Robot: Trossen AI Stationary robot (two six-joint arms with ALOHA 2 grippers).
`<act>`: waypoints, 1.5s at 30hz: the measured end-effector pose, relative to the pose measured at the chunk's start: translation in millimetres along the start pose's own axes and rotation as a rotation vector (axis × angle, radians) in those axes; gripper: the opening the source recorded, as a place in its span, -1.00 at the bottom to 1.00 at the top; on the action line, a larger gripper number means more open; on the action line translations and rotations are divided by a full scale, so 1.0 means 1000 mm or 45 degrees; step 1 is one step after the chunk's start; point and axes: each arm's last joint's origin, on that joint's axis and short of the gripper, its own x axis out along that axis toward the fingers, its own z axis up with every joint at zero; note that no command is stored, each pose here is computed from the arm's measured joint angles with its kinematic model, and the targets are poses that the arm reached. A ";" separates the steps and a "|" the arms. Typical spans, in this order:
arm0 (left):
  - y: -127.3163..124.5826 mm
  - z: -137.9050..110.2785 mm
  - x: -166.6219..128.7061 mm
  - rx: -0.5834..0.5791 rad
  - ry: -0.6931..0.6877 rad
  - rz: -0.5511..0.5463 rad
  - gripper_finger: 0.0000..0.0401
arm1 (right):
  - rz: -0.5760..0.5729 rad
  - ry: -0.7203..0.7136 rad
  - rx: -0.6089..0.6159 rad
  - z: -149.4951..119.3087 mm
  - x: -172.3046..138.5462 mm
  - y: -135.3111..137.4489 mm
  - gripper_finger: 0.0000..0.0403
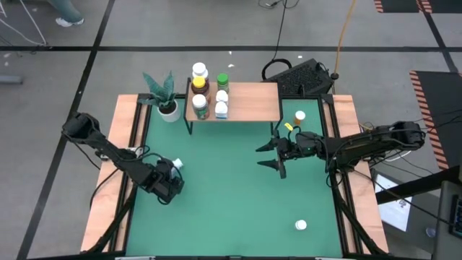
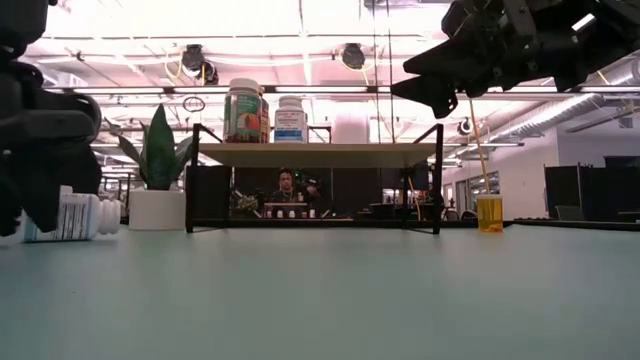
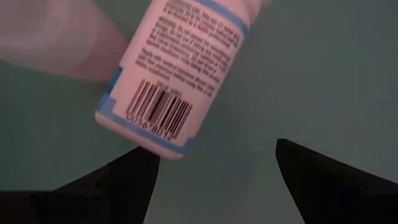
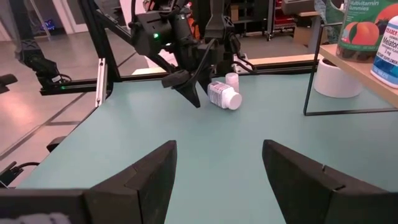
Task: Pick and place medicine bottles onto shelf by color
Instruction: Put the white blue pill bottle on the shelf
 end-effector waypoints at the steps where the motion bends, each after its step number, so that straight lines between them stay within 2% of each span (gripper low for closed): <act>1: 0.000 -0.001 0.000 0.000 0.022 0.002 0.60 | 0.000 0.000 0.000 0.000 0.000 0.000 0.15; 4: -0.003 -0.002 -0.004 0.026 0.088 0.004 0.60 | 0.000 0.000 0.000 0.000 0.000 0.000 0.15; 8: -0.009 0.000 -0.019 0.056 0.067 0.035 0.60 | 0.000 0.000 -0.002 0.000 0.000 0.000 0.15; 15: -0.017 0.011 -0.050 0.121 -0.185 0.067 0.60 | 0.000 0.000 -0.005 0.000 0.000 0.000 0.15; 23: -0.016 0.015 -0.041 0.120 -0.201 0.094 0.60 | 0.000 0.001 -0.006 0.000 0.000 0.000 0.15; 32: -0.037 0.008 -0.029 0.171 -0.176 -0.045 0.60 | 0.000 0.001 -0.015 0.000 0.000 0.000 0.15; 41: -0.042 0.007 -0.029 0.210 -0.175 -0.040 0.60 | 0.000 0.003 -0.015 0.000 0.000 0.000 0.15; 45: -0.038 0.010 -0.037 0.273 -0.183 0.048 0.60 | 0.000 0.002 -0.016 0.000 0.000 0.000 0.15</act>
